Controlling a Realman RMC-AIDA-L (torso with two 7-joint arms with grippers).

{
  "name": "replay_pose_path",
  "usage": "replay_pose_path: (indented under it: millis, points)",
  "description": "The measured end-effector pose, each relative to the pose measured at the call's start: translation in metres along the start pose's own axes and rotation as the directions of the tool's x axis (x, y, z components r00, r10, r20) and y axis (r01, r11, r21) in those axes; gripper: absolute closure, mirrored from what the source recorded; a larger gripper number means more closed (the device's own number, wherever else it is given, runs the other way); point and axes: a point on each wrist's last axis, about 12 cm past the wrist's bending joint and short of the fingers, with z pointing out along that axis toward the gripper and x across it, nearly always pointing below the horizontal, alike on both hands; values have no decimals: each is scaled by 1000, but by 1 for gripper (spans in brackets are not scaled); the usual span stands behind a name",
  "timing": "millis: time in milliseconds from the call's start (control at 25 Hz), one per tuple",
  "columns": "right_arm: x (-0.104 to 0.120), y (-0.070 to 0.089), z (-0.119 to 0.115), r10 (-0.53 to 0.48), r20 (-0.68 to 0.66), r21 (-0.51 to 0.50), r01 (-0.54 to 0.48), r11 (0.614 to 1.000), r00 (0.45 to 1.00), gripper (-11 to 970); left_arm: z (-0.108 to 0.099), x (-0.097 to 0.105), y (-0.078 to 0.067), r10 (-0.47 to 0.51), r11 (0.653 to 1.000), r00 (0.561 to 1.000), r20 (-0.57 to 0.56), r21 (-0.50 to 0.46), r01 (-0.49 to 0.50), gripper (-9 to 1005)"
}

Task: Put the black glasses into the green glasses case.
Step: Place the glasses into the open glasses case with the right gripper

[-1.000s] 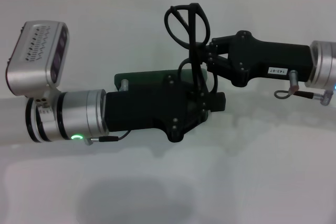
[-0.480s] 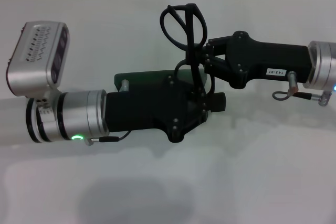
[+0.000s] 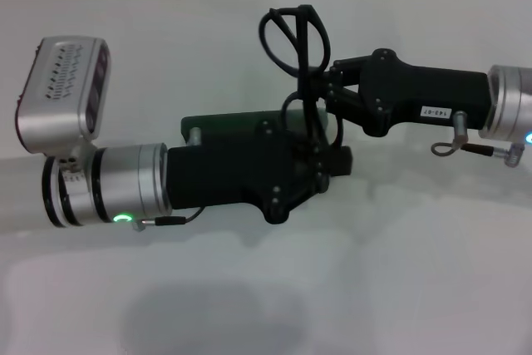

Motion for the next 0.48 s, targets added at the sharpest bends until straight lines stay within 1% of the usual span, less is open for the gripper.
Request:
replay_pose_path:
  millis: [160, 280, 320, 480]
  points:
    - [5, -9, -6, -19, -34, 83, 22, 996, 999, 770, -8, 6, 2, -5, 999, 1000, -28, -51, 4, 956]
    - [7, -17, -11, -60, -71, 145, 70, 987, 996, 769, -17, 10, 2, 2, 996, 998, -55, -85, -7, 955]
    - [7, -18, -11, -66, -80, 150, 77, 986, 995, 768, -20, 10, 2, 5, 996, 998, -65, -90, -11, 955]
    - [5, -21, -12, -94, -118, 151, 111, 982, 989, 767, -46, 18, 2, 26, 986, 986, -162, -156, -52, 955]
